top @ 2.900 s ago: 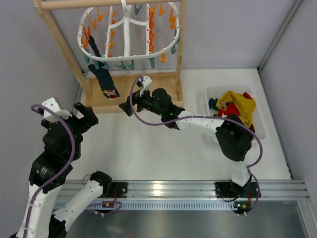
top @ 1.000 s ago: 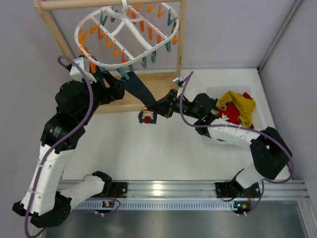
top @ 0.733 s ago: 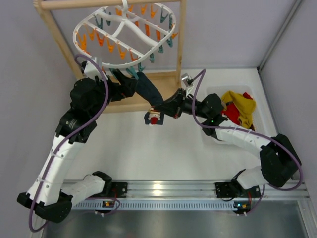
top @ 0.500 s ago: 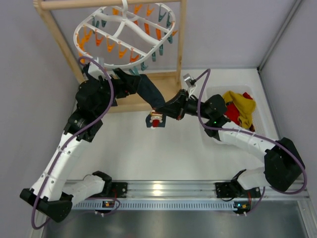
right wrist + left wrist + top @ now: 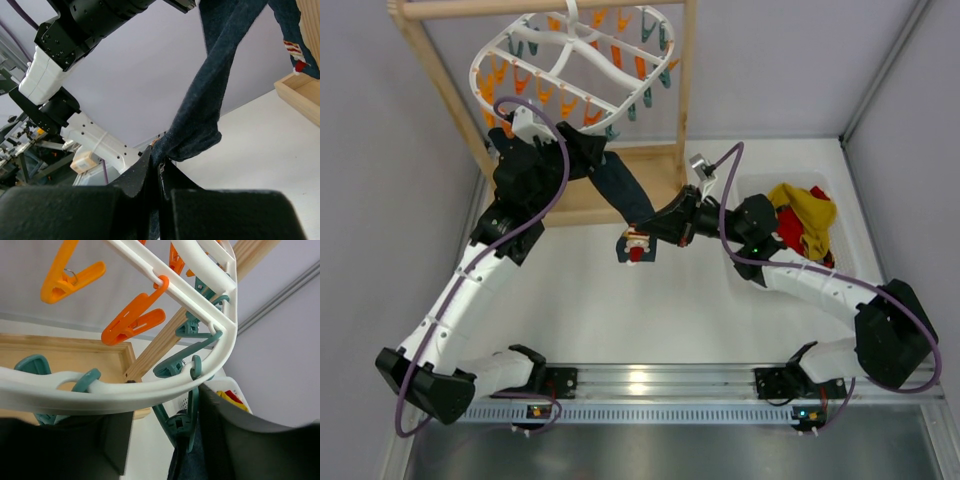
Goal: Remove the socks clipped to the hanger
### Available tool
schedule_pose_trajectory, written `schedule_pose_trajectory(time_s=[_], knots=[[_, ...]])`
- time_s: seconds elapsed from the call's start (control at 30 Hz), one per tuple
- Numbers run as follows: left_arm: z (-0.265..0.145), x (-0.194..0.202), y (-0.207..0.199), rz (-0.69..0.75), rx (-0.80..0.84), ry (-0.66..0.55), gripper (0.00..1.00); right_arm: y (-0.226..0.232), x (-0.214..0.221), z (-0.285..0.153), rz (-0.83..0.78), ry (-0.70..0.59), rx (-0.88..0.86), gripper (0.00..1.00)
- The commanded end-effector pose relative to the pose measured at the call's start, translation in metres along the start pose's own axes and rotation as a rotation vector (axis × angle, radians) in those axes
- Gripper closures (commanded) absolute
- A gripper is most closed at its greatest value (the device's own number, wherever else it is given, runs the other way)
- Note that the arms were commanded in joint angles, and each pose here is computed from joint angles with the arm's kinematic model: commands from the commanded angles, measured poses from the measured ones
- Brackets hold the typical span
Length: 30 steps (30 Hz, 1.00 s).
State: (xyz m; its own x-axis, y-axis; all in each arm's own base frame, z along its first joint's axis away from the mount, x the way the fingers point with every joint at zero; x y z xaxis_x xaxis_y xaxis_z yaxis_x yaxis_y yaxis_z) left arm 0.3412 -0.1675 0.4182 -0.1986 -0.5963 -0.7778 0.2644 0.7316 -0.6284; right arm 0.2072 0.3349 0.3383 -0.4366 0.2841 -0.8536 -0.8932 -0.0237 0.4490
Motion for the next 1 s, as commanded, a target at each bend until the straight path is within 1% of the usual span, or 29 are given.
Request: schedule_pose_trajectory(time_s=[0.0, 0.07, 0.1, 0.13, 0.2, 0.27, 0.33, 0.43, 0.5, 0.53, 0.57, 0.6, 0.63, 0.67, 0.7, 0.73, 0.8, 0.83, 0.87, 0.9, 0.93, 0.97], knots=[[-0.001, -0.037, -0.017, 0.006, 0.037, -0.125, 0.51, 0.022, -0.014, 0.000, -0.075, -0.033, -0.063, 1.00], [0.001, -0.037, -0.018, 0.017, 0.038, -0.125, 0.55, 0.021, -0.014, 0.001, -0.083, -0.028, -0.060, 1.00], [0.003, -0.037, -0.018, 0.019, 0.037, -0.124, 0.60, 0.021, -0.013, 0.000, -0.084, -0.028, -0.057, 1.00], [0.005, -0.036, -0.017, 0.023, 0.035, -0.119, 0.68, 0.019, -0.012, 0.000, -0.084, -0.025, -0.055, 1.00], [0.006, -0.036, -0.018, 0.023, 0.038, -0.117, 0.73, 0.019, -0.011, -0.001, -0.089, -0.025, -0.050, 1.00], [0.007, -0.034, -0.017, 0.024, 0.037, -0.112, 0.75, 0.017, -0.007, -0.003, -0.096, -0.017, -0.041, 1.00], [0.008, -0.033, -0.016, 0.024, 0.033, -0.111, 0.82, 0.012, 0.000, -0.007, -0.099, -0.001, -0.010, 1.00], [0.008, -0.033, -0.015, 0.026, 0.031, -0.109, 0.84, 0.006, 0.007, -0.016, -0.110, 0.015, 0.049, 1.00], [0.009, -0.030, -0.016, 0.027, 0.039, -0.099, 0.85, 0.003, 0.011, -0.027, -0.123, 0.044, 0.117, 1.00], [0.009, -0.028, -0.015, 0.026, 0.038, -0.094, 0.84, -0.001, 0.004, -0.037, -0.160, 0.022, 0.193, 1.00], [0.009, -0.027, -0.016, 0.028, 0.042, -0.089, 0.81, -0.012, 0.014, -0.049, -0.127, 0.073, 0.288, 1.00], [0.009, -0.025, -0.015, 0.030, 0.044, -0.081, 0.74, -0.018, 0.016, -0.059, -0.131, 0.091, 0.364, 1.00], [0.009, -0.021, -0.016, 0.033, 0.059, -0.066, 0.70, -0.033, 0.002, -0.072, -0.191, 0.069, 0.499, 1.00], [0.009, -0.019, -0.017, 0.038, 0.070, -0.054, 0.64, -0.031, -0.008, -0.084, -0.223, 0.058, 0.570, 1.00], [0.010, -0.016, -0.019, 0.046, 0.081, -0.038, 0.58, -0.042, 0.007, -0.106, -0.187, 0.148, 0.688, 1.00], [0.009, -0.010, -0.019, 0.047, 0.093, -0.008, 0.49, -0.054, -0.013, -0.124, -0.241, 0.128, 0.820, 1.00], [0.010, -0.001, -0.018, 0.049, 0.097, 0.028, 0.38, -0.065, -0.020, -0.159, -0.231, 0.168, 0.994, 1.00], [0.009, 0.004, -0.020, 0.045, 0.119, 0.055, 0.30, -0.078, -0.028, -0.184, -0.230, 0.170, 1.099, 1.00], [0.007, 0.010, -0.019, 0.044, 0.117, 0.080, 0.25, -0.085, -0.033, -0.201, -0.226, 0.166, 1.173, 1.00], [0.005, 0.013, -0.019, 0.043, 0.123, 0.095, 0.17, -0.093, -0.041, -0.223, -0.227, 0.155, 1.282, 1.00], [0.002, 0.015, -0.020, 0.043, 0.131, 0.109, 0.05, -0.105, -0.049, -0.249, -0.216, 0.140, 1.383, 1.00], [-0.001, 0.018, -0.021, 0.043, 0.147, 0.129, 0.01, -0.112, -0.053, -0.262, -0.203, 0.138, 1.434, 1.00]])
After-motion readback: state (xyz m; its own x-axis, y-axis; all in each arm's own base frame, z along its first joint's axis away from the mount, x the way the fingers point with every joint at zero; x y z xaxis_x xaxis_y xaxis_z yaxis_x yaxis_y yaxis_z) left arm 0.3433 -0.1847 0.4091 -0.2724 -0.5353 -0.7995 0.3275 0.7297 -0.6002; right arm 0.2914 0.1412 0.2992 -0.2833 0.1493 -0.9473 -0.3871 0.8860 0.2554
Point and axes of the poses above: each gripper's point midway between its finger pads, its own z axis out along the fingers, its own y axis along the line the jaws close on, x = y × z, the point moved 2 cm from there along -z, back along the fingers, and after that the axes turned 6 degrees about -z, right-handed, at the moved point
